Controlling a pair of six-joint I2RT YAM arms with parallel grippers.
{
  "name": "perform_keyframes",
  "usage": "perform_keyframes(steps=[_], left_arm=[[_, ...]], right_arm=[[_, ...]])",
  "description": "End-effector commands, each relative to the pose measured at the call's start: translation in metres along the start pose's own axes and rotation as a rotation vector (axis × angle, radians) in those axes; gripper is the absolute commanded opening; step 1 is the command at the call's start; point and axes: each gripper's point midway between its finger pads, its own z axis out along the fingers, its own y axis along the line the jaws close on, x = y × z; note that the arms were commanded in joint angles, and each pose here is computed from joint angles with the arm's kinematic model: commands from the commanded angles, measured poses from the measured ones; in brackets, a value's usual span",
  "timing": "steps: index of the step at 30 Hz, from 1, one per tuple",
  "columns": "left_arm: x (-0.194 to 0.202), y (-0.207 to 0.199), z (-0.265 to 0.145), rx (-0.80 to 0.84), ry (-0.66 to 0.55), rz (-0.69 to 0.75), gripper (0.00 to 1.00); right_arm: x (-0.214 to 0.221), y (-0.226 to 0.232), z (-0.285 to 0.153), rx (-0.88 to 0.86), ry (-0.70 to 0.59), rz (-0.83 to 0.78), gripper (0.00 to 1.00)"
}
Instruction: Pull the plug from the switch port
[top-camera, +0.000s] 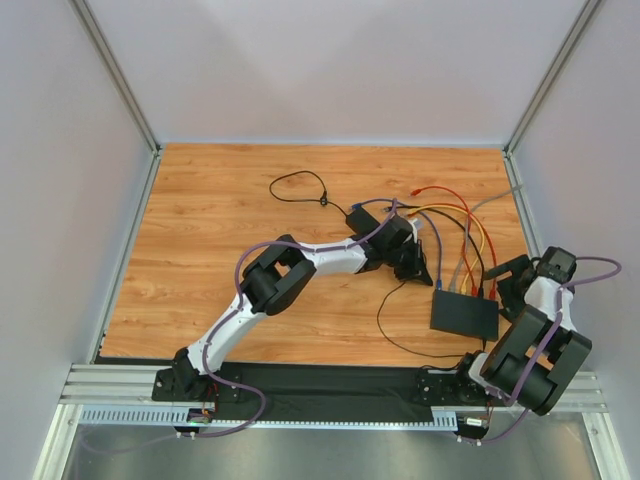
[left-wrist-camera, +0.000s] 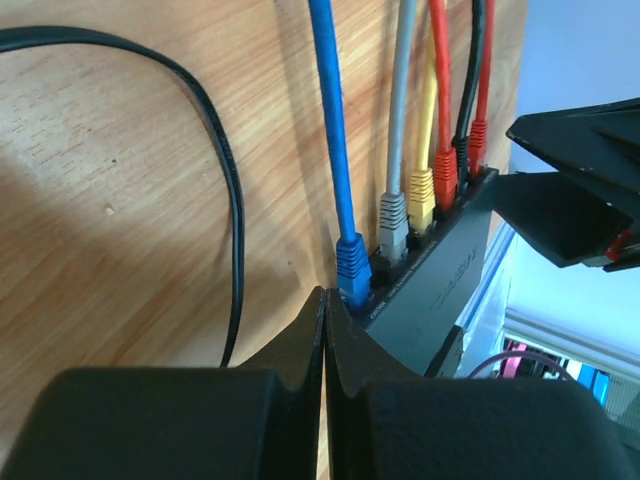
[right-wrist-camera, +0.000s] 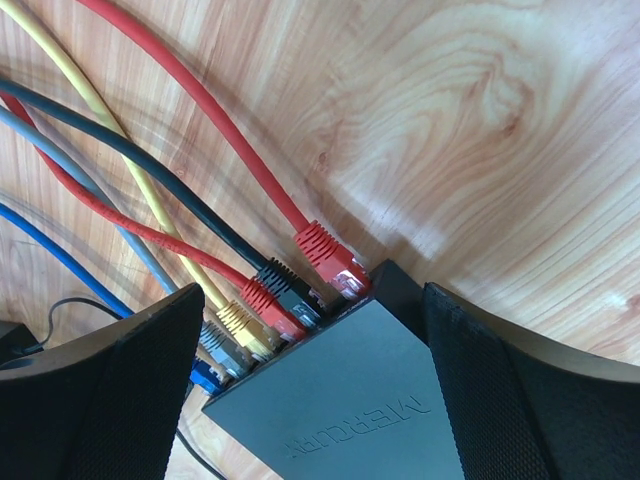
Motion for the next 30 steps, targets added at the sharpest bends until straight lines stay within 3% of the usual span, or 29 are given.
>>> perform_keyframes(steps=[1, 11, 17, 30], left_arm=[[-0.001, -0.024, 0.002, 0.056, 0.009, 0.031, 0.0], [0.008, -0.021, 0.005, 0.054, 0.025, 0.035, 0.0], [0.037, -0.018, 0.0, 0.068, 0.065, -0.008, 0.0], [0.059, -0.036, -0.015, 0.095, 0.034, -0.003, 0.0]], right_arm=[[-0.005, 0.013, -0.002, -0.018, -0.005, -0.007, 0.9], [0.001, 0.012, 0.004, 0.0, 0.025, -0.029, 0.91], [-0.003, 0.01, -0.001, 0.019, 0.006, -0.03, 0.91], [-0.006, 0.012, -0.003, 0.015, 0.001, -0.054, 0.91]])
